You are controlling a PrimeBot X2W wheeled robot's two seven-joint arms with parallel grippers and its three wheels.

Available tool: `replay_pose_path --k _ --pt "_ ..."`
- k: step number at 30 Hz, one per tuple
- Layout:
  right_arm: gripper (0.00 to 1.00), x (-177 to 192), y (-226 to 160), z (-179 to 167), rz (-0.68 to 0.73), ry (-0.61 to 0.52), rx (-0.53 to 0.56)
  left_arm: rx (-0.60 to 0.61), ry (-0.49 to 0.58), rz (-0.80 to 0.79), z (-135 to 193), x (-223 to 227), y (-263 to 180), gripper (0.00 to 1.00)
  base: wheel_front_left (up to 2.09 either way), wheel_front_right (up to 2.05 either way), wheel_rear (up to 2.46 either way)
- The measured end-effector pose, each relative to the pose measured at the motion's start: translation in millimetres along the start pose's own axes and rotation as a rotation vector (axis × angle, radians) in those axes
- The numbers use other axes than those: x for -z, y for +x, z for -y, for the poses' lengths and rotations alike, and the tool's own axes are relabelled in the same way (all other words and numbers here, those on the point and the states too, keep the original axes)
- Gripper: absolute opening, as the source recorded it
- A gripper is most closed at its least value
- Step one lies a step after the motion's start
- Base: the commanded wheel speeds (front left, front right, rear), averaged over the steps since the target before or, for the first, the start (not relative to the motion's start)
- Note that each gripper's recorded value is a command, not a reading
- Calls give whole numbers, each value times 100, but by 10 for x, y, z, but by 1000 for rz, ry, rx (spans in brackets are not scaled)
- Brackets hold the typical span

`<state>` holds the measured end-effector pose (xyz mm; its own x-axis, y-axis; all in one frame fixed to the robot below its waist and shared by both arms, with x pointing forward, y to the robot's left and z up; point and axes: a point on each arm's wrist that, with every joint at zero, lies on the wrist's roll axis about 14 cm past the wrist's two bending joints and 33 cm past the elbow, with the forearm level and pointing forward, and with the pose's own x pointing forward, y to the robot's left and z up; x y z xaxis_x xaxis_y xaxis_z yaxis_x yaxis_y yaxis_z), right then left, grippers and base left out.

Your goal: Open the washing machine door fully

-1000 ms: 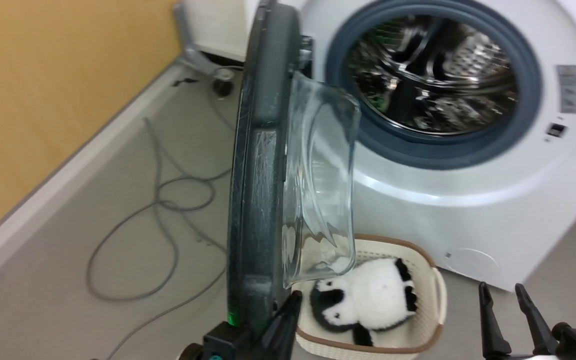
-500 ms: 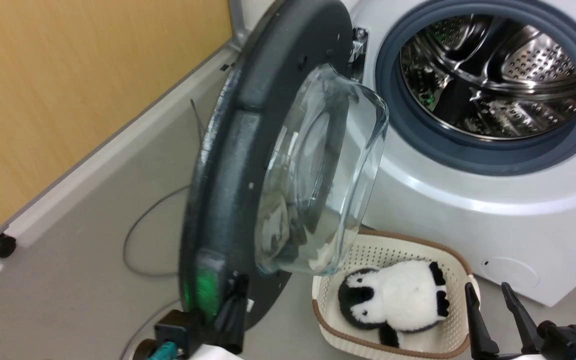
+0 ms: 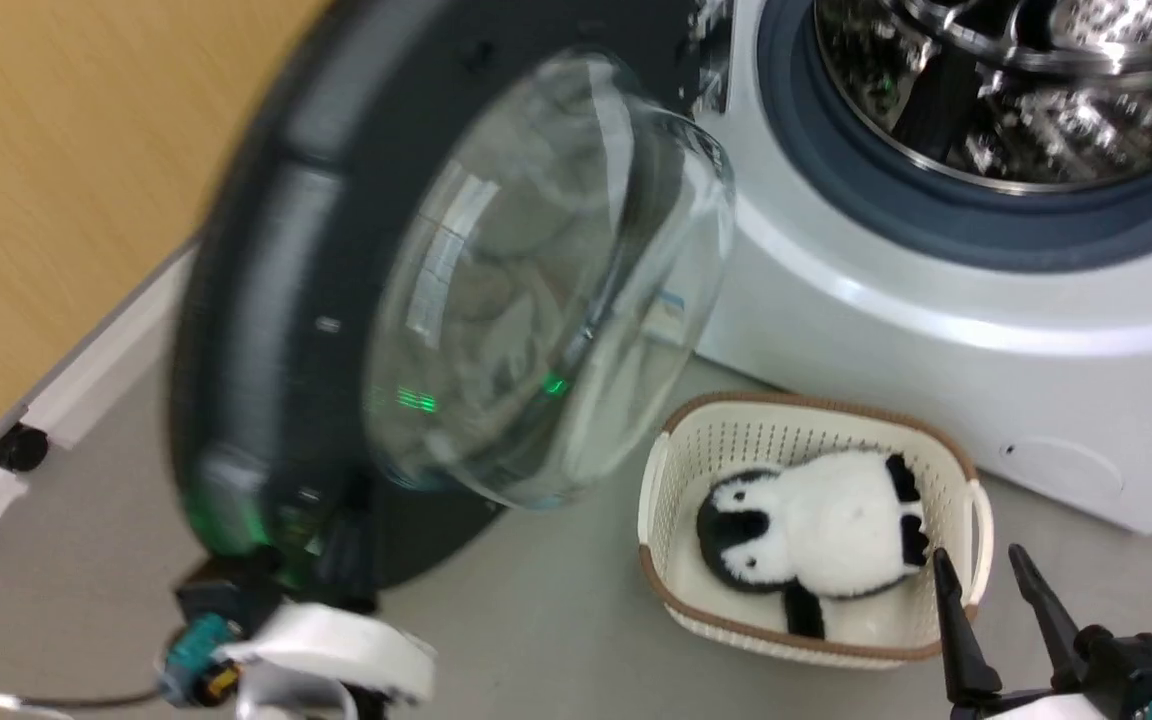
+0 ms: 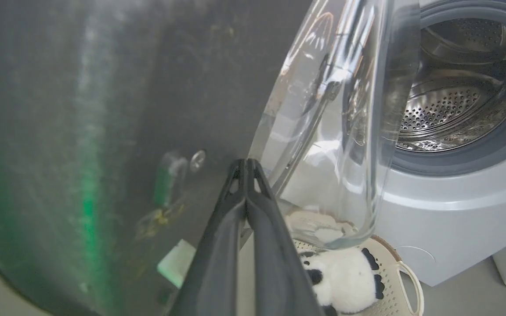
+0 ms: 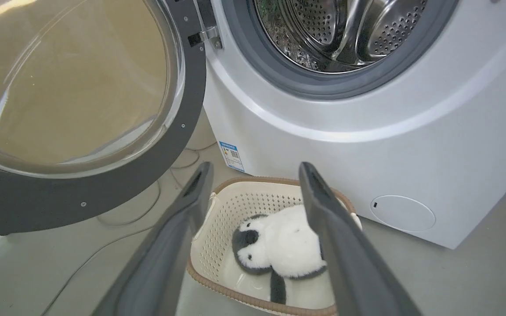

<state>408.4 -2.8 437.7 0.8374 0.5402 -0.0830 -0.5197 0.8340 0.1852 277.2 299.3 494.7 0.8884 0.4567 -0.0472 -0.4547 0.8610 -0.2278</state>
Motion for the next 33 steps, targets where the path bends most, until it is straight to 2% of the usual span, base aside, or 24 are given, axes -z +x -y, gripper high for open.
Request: replay_pose_path --k 24,33 --pt "100 245 199 553 -93 -34 42 -231 90 -15 -1022 -340 1155 0 0 0 0" --pt "100 306 200 699 -113 -41 71 -317 76 6 -1325 -415 1329 0 0 0 0"
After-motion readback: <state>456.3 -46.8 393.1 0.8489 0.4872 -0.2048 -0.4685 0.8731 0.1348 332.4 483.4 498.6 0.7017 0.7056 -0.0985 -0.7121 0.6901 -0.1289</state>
